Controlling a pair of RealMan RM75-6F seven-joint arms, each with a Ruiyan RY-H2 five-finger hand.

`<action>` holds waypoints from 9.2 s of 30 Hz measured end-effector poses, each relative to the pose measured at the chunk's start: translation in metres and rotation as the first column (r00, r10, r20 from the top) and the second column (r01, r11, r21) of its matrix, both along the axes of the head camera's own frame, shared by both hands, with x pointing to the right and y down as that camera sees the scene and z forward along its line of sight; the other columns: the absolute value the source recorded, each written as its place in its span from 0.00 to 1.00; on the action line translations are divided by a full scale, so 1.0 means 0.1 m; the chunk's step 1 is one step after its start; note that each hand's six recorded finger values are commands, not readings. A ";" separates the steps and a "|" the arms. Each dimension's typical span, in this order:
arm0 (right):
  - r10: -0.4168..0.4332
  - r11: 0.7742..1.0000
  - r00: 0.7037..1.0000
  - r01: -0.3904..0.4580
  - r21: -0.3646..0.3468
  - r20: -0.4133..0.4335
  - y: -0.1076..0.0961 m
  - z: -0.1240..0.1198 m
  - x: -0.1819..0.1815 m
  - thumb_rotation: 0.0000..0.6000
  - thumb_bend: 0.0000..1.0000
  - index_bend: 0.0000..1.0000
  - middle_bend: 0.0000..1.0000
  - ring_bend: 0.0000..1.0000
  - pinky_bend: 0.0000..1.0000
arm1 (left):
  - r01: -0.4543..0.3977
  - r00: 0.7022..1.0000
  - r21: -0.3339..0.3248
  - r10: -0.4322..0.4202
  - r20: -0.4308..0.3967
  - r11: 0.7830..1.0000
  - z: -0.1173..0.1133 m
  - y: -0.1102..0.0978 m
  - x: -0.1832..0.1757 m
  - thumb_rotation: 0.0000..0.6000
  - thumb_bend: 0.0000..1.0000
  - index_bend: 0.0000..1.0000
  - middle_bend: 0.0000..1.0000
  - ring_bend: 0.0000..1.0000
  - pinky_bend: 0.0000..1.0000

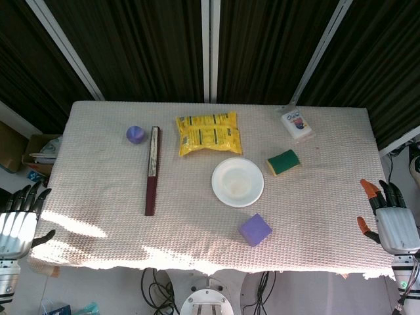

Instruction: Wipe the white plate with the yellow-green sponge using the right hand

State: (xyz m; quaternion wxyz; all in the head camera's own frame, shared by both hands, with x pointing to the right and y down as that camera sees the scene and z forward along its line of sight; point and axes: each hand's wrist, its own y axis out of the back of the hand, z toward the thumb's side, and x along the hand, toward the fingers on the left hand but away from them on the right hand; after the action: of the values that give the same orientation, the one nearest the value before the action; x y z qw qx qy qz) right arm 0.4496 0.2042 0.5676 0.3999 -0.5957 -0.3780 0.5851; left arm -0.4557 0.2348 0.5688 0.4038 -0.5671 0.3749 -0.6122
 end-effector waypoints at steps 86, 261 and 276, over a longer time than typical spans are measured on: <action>-0.737 0.669 0.674 0.737 -0.099 0.041 -1.15 1.73 -2.54 1.00 0.32 0.44 0.34 0.01 0.00 | 0.095 0.995 -0.066 -0.097 -0.029 0.993 -0.02 0.19 -0.07 1.00 0.06 0.14 0.02 0.05 0.12; -0.848 0.443 0.351 0.880 -0.168 -0.397 -1.24 1.89 -3.15 1.00 0.38 0.45 0.35 0.04 0.00 | 0.107 0.992 -0.040 -0.110 -0.068 0.993 -0.05 0.33 -0.17 1.00 0.06 0.14 0.02 0.05 0.12; -0.678 0.723 0.657 0.678 -0.137 -0.329 -1.35 1.57 -2.08 1.00 0.38 0.42 0.33 0.04 0.00 | 0.063 0.995 -0.019 -0.065 -0.079 0.998 -0.06 0.25 -0.06 1.00 0.06 0.14 0.02 0.05 0.12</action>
State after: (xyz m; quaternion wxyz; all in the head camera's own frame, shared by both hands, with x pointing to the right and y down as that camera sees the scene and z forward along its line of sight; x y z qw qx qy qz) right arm 0.2412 0.0690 0.7246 0.6498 -0.5773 -0.0489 0.4921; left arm -0.4615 0.2600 0.5625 0.3642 -0.5819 0.4036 -0.6049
